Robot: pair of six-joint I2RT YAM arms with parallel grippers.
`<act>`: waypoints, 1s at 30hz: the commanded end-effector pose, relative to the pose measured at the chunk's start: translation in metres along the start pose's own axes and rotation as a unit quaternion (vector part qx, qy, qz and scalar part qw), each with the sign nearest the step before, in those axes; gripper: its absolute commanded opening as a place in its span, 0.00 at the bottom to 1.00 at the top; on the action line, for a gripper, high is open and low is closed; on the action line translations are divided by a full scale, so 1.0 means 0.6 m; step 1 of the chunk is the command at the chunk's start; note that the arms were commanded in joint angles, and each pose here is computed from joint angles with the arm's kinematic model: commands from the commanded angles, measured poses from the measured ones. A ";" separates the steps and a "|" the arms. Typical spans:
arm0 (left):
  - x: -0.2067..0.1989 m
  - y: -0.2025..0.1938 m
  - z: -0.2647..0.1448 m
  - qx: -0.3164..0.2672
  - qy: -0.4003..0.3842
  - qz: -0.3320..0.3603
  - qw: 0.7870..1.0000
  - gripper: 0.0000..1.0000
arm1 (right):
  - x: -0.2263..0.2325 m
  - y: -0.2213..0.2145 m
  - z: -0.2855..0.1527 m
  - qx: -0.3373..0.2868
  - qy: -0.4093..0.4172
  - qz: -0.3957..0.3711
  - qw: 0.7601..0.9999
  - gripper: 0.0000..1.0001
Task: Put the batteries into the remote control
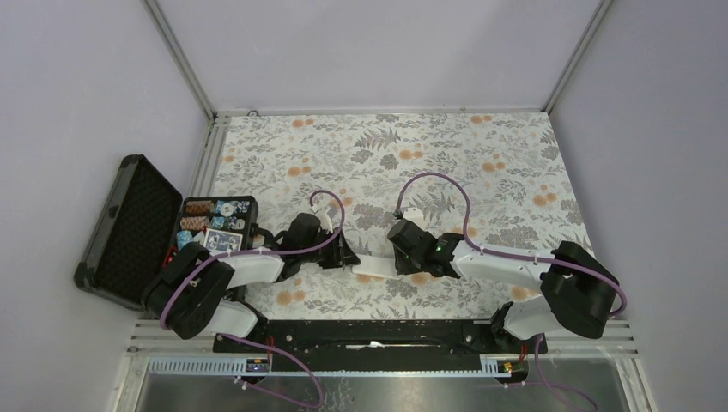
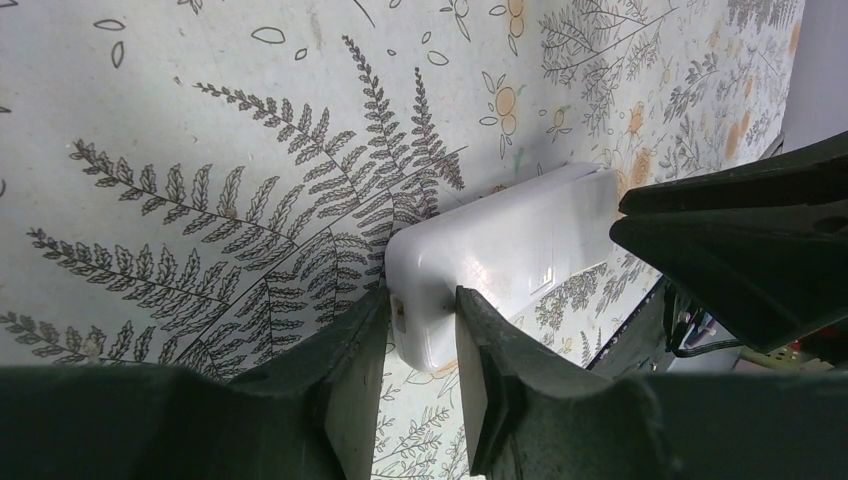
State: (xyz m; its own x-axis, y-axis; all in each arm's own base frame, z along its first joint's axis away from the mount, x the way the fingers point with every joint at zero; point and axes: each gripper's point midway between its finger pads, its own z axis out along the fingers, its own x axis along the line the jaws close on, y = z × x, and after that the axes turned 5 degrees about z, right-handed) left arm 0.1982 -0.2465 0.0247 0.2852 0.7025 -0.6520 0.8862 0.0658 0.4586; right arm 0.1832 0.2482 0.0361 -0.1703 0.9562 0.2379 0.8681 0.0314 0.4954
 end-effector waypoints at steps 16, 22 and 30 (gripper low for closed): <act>-0.011 -0.006 -0.001 0.003 -0.018 0.006 1.000 0.34 | -0.004 0.014 0.009 -0.009 -0.022 0.005 1.000 0.24; -0.012 -0.008 0.000 0.005 -0.021 0.007 1.000 0.34 | 0.002 0.009 0.014 0.003 -0.017 0.008 1.000 0.24; -0.020 -0.012 0.004 0.011 -0.026 0.012 1.000 0.32 | 0.018 -0.007 0.020 0.019 0.012 0.018 1.000 0.22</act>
State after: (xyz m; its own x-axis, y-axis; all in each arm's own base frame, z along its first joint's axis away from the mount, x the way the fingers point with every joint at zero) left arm 0.1959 -0.2497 0.0262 0.2932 0.6921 -0.6595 0.8860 0.0624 0.4594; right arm 0.1818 0.2460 0.0248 -0.1629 0.9647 0.2072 0.8826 0.0486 0.4676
